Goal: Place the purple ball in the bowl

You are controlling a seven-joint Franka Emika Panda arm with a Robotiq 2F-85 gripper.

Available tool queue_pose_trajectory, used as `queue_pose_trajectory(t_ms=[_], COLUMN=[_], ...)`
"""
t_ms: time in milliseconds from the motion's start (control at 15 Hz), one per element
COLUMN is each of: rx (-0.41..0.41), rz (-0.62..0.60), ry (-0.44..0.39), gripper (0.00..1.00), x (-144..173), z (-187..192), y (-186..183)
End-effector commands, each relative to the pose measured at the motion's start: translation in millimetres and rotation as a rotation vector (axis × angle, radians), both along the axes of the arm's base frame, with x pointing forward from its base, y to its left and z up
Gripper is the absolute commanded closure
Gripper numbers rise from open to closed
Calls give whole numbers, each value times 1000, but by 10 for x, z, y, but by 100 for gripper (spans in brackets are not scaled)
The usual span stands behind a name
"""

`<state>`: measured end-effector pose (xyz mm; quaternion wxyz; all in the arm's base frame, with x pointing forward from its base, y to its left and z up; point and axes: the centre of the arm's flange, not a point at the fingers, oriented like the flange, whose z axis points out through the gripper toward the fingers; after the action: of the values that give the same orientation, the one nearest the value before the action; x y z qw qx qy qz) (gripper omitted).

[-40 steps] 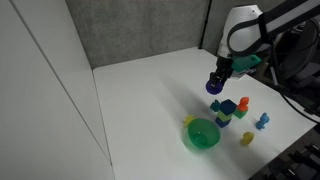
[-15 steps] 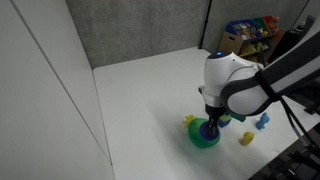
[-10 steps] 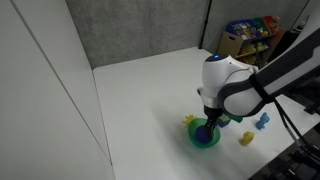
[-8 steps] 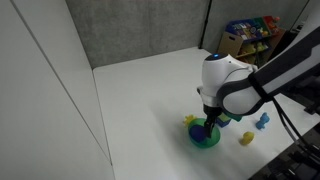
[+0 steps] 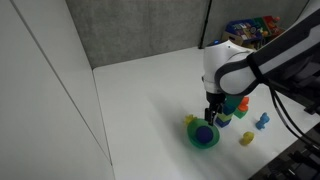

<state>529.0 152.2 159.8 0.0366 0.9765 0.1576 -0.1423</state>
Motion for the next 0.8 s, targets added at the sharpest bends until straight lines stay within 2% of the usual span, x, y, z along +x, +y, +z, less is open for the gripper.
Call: queue_pose_trajectory(t_ms=[0, 467, 733], rx=[3, 17, 44], rz=[-117, -328, -394], ry=[13, -27, -91], gripper=[0, 0, 0], x=[141, 450, 528], z=[383, 921, 1346], y=[-231, -809, -1105])
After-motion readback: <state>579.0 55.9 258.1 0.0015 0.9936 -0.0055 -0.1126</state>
